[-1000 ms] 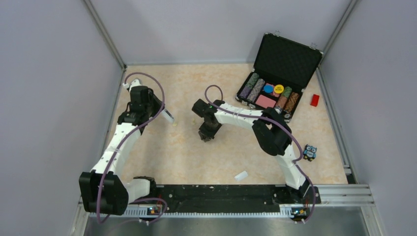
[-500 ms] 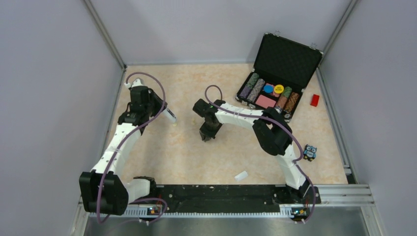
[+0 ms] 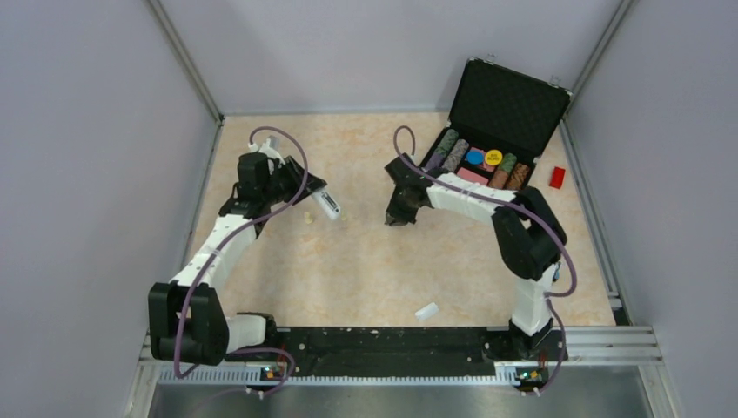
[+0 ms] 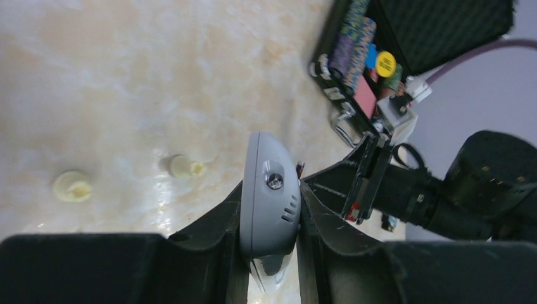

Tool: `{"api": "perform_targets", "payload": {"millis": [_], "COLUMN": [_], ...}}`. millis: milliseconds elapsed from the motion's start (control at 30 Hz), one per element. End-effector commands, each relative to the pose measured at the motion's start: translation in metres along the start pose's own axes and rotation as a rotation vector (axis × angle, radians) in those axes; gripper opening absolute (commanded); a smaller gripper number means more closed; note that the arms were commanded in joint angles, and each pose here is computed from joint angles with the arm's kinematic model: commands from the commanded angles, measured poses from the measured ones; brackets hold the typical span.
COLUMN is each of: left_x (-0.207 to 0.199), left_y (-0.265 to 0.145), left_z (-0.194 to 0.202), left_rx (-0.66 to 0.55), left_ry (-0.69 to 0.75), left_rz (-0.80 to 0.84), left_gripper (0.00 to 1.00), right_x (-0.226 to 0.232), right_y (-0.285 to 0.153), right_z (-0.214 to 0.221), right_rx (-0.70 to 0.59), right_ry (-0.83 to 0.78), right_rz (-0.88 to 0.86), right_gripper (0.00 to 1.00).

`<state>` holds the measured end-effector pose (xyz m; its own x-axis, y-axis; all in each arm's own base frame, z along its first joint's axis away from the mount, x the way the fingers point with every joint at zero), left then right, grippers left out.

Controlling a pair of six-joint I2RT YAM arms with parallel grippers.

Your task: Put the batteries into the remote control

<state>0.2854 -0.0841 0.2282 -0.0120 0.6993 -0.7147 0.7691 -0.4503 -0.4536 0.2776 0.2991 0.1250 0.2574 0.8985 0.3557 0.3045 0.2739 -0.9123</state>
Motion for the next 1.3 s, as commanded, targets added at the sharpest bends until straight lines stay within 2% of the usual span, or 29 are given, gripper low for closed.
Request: {"api": "perform_targets", "payload": {"millis": [0, 200, 400, 600, 767, 1267], "left_x": [-0.031, -0.048, -0.067, -0.085, -0.09, -0.095], "left_y": [0.007, 0.027, 0.051, 0.068, 0.081, 0.085], "left_z": [-0.004, 0.015, 0.04, 0.059, 0.072, 0.095], "left_rx": [0.056, 0.169, 0.266, 0.357, 0.402, 0.504], "left_ry": [0.052, 0.077, 0.124, 0.105, 0.042, 0.028], "left_rz": [0.306, 0.456, 0.56, 0.73, 0.804, 0.832], "left_gripper": [0.0, 0.0, 0.0, 0.0, 0.0, 0.0], "right_x": [0.006, -0.002, -0.012, -0.019, -0.017, -0.012], "right_y": [-0.072, -0.131, -0.173, -0.189, -0.192, -0.17], "right_z": [-0.026, -0.008, 0.005, 0.014, 0.022, 0.021], "right_rx": [-0.146, -0.113, -0.055, 0.032, 0.078, 0.11], "right_ry": [-0.297, -0.573, -0.692, -0.691, -0.673, -0.591], "right_rz": [-0.226, -0.466, -0.54, -0.489, -0.43, -0.249], "right_gripper": [0.0, 0.0, 0.0, 0.0, 0.0, 0.0]}}
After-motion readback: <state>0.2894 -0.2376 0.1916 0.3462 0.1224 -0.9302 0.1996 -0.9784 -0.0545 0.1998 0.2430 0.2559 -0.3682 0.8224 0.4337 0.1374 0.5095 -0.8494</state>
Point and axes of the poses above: each gripper's point midway between its finger pads, its own y axis out along the fingers, its own x axis along the line the jaws close on, z = x × y, the point moved 9 cm from there along -y, back along the fingers, and after that the axes turned 1 degree about -y, right-handed, at the moved point
